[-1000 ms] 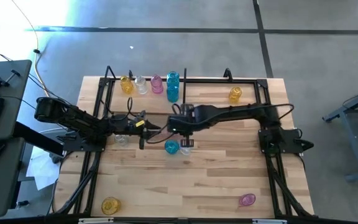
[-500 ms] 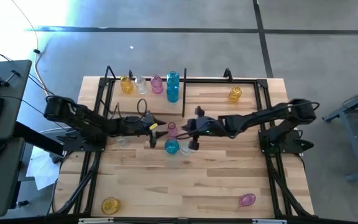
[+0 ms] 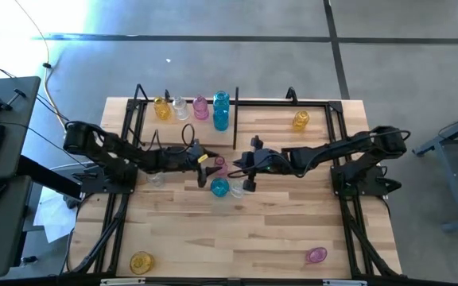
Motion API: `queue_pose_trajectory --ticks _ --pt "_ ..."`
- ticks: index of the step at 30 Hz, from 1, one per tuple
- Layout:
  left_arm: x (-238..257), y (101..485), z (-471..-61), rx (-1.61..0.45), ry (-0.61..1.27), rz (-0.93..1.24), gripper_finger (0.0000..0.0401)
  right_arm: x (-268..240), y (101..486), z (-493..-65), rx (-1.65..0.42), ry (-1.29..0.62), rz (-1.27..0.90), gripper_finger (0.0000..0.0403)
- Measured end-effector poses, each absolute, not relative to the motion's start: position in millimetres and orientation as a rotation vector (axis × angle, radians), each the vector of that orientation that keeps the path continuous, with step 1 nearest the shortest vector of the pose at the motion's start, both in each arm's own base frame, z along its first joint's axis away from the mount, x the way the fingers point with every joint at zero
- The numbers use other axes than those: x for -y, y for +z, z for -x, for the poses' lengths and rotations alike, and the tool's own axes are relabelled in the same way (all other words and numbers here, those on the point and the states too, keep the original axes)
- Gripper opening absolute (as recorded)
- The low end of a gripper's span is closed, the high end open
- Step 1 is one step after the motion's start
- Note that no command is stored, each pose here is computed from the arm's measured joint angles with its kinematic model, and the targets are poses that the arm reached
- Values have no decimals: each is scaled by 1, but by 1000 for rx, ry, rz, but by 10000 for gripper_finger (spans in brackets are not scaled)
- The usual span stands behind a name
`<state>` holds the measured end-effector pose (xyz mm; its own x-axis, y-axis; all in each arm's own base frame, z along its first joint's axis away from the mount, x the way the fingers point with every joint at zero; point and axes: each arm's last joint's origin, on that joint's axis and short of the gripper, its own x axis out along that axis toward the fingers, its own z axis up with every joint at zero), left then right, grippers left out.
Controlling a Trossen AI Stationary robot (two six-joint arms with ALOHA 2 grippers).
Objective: Sort vases onto shelf
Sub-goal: Put the top purple flower vase aligned with the other purple flower vase on the shelf
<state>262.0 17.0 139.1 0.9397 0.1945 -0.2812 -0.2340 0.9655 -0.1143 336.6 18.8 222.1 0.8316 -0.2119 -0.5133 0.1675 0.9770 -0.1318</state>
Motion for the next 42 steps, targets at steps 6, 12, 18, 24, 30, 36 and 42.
queue_pose_trajectory --ticks 6,12,18,24,30,36,42 --pt "-23 139 -262 -270 231 161 222 -19 222 -337 -551 -201 82 6" --pt "-22 139 -262 -272 214 147 204 -19 222 -337 -550 -198 94 6" --pt "-22 140 -262 -273 204 130 202 -17 227 -340 -502 -192 129 7" --pt "-22 144 -267 -265 203 130 181 -14 231 -342 -459 -172 176 7" --pt "-23 146 -269 -258 203 130 133 -14 231 -342 -464 -165 184 6" --pt "-23 144 -268 -282 205 137 123 -14 230 -342 -468 -165 185 6" --pt "-22 143 -268 -288 196 132 143 -15 230 -342 -469 -154 183 6"
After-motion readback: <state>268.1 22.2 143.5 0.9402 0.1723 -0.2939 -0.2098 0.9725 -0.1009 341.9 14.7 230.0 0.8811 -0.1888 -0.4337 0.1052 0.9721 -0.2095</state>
